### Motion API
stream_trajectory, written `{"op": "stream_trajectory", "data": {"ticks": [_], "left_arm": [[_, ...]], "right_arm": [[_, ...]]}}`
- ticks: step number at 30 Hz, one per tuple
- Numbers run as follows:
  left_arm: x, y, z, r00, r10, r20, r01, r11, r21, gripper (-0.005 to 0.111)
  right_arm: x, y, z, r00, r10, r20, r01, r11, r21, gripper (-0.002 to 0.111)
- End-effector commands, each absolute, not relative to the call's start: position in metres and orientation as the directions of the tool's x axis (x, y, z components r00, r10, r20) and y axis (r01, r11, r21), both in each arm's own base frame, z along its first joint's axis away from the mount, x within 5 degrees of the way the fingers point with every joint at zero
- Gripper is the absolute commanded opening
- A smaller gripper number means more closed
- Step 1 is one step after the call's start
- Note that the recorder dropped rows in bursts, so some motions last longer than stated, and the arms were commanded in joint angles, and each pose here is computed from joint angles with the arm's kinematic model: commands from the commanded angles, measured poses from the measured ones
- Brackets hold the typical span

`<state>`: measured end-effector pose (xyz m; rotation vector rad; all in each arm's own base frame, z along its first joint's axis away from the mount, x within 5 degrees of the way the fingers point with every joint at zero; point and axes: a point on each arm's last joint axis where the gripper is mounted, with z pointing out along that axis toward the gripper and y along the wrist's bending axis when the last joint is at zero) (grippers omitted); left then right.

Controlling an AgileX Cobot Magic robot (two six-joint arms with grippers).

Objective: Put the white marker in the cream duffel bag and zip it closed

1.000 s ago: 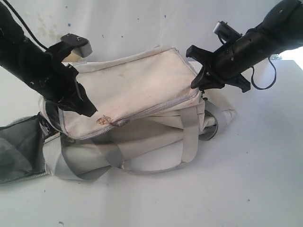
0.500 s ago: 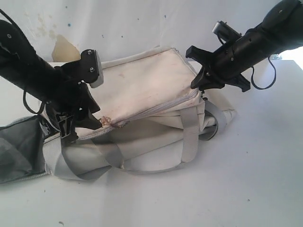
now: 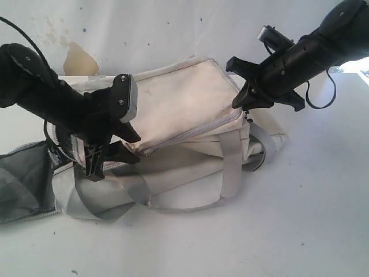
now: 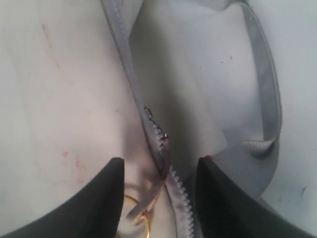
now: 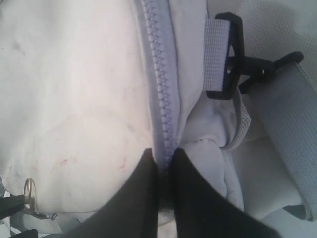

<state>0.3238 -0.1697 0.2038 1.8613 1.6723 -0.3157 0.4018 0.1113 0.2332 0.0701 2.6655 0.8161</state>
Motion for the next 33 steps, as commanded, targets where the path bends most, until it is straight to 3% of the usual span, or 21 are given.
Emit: {"op": "stream_trajectory", "data": {"ticks": [1,10,16,27,33], "left_arm": [[0.326,-0.169,0.198,0.177,0.830,-0.529,0.953,-0.010,0.303,0.044],[0.330,-0.169,0.184,0.165,0.844,-0.510,0.958,-0.014,0.286,0.037],[0.327,-0.170,0.184,0.166,0.839,-0.517,0.965,-0.032,0.259,0.000],[0.321,-0.163,0.208,-0.012,0.847,-0.531,0.968,0.142,0.205,0.000],[0.312,-0.154,0.221,-0.123,0.865,-0.486,0.964,0.220,0.149,0.000]], "right_arm": [[0.402,0.109,0.237,-0.930,0.153,-0.335,-0.063,0.829,0.555,0.000],[0.403,0.108,0.238,-0.927,0.158,-0.341,-0.063,0.830,0.554,0.000],[0.403,0.108,0.238,-0.927,0.158,-0.341,-0.063,0.830,0.554,0.000],[0.403,0.108,0.238,-0.927,0.156,-0.342,-0.065,0.831,0.553,0.000],[0.403,0.108,0.238,-0.927,0.156,-0.342,-0.065,0.831,0.553,0.000]]}}
